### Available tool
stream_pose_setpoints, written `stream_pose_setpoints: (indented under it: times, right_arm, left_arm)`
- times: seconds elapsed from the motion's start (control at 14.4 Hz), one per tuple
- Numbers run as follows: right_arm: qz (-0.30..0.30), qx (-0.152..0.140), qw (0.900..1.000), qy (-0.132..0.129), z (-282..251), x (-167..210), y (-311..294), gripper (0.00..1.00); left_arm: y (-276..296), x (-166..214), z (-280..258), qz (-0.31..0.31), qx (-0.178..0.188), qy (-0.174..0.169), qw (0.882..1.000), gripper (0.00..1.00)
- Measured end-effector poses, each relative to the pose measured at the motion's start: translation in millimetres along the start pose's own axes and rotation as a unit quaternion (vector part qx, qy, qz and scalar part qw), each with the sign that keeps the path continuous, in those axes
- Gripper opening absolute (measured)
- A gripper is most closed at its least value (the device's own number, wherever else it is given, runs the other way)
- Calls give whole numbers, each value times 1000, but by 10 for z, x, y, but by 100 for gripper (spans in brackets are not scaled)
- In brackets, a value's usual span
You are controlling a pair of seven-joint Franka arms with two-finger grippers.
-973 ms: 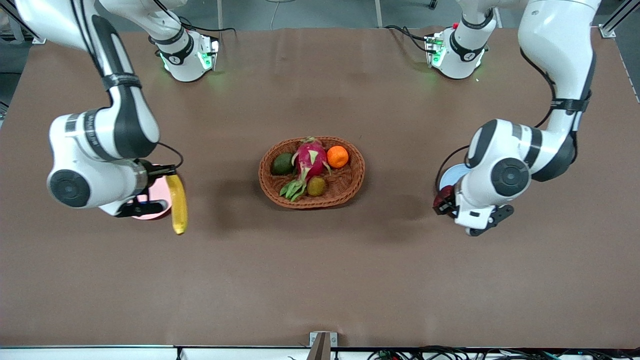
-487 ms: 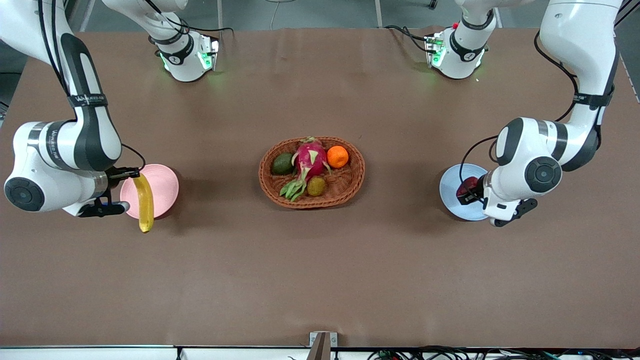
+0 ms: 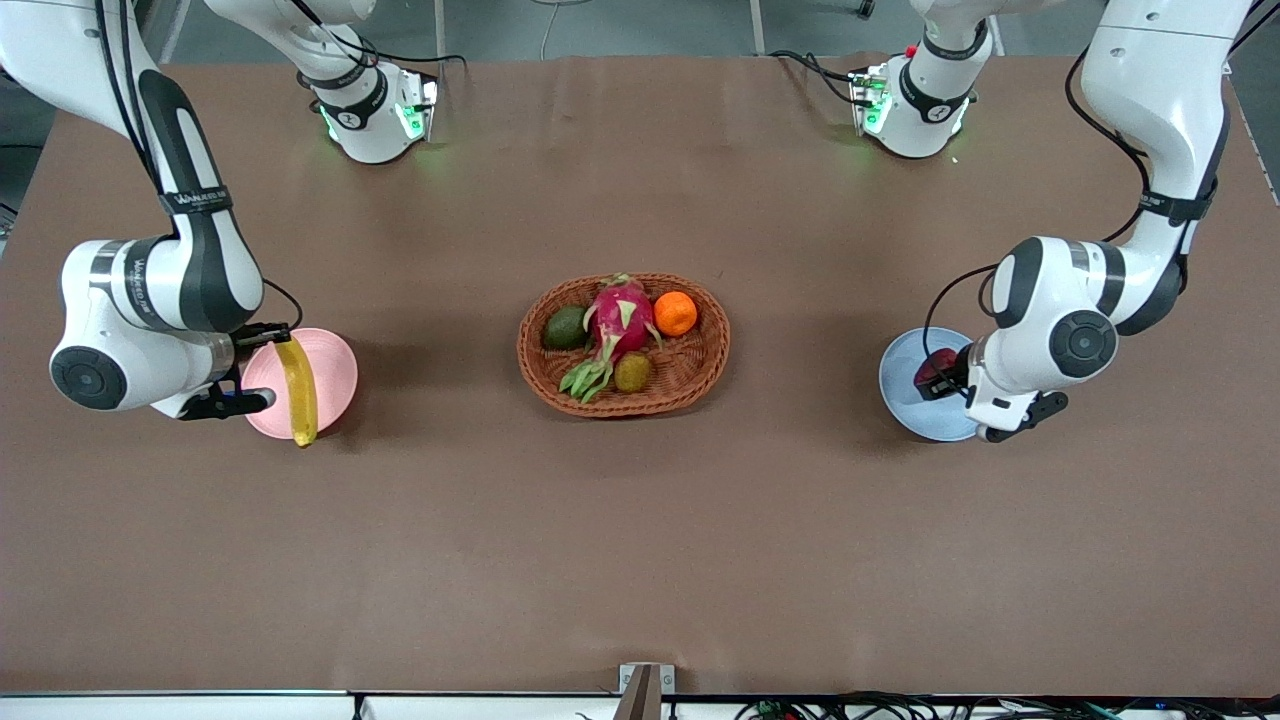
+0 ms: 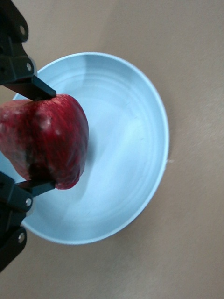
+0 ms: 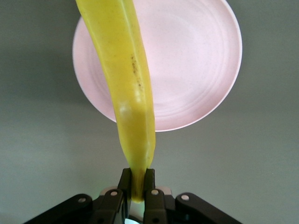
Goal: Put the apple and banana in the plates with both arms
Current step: 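Release the banana on the pink plate while the left gripper releases the apple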
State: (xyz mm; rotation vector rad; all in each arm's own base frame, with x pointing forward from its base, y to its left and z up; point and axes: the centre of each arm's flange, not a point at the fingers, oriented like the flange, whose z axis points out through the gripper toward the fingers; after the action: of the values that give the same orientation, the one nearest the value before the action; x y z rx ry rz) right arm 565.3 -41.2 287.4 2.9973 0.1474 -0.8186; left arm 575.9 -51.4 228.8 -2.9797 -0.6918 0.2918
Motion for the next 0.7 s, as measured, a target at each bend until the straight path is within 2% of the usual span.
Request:
stream_pose_setpoints:
  times: [0.28,0.49,0.56,0.7]
  right_arm:
    - [15,11,1000,0,222,-26,205,15]
    - [14,10,1000,7,273,-7,192,15]
    - [14,10,1000,7,272,-7,192,20]
    - [15,10,1000,8,261,-8,201,40]
  left_arm:
    - [-46,57,92,-2,-4,-1,1000,73]
    - [-12,65,53,0,-8,4,1000,97]
    - [-1,85,4,0,-11,9,1000,100]
    - [25,146,-215,-1,-21,29,999,100]
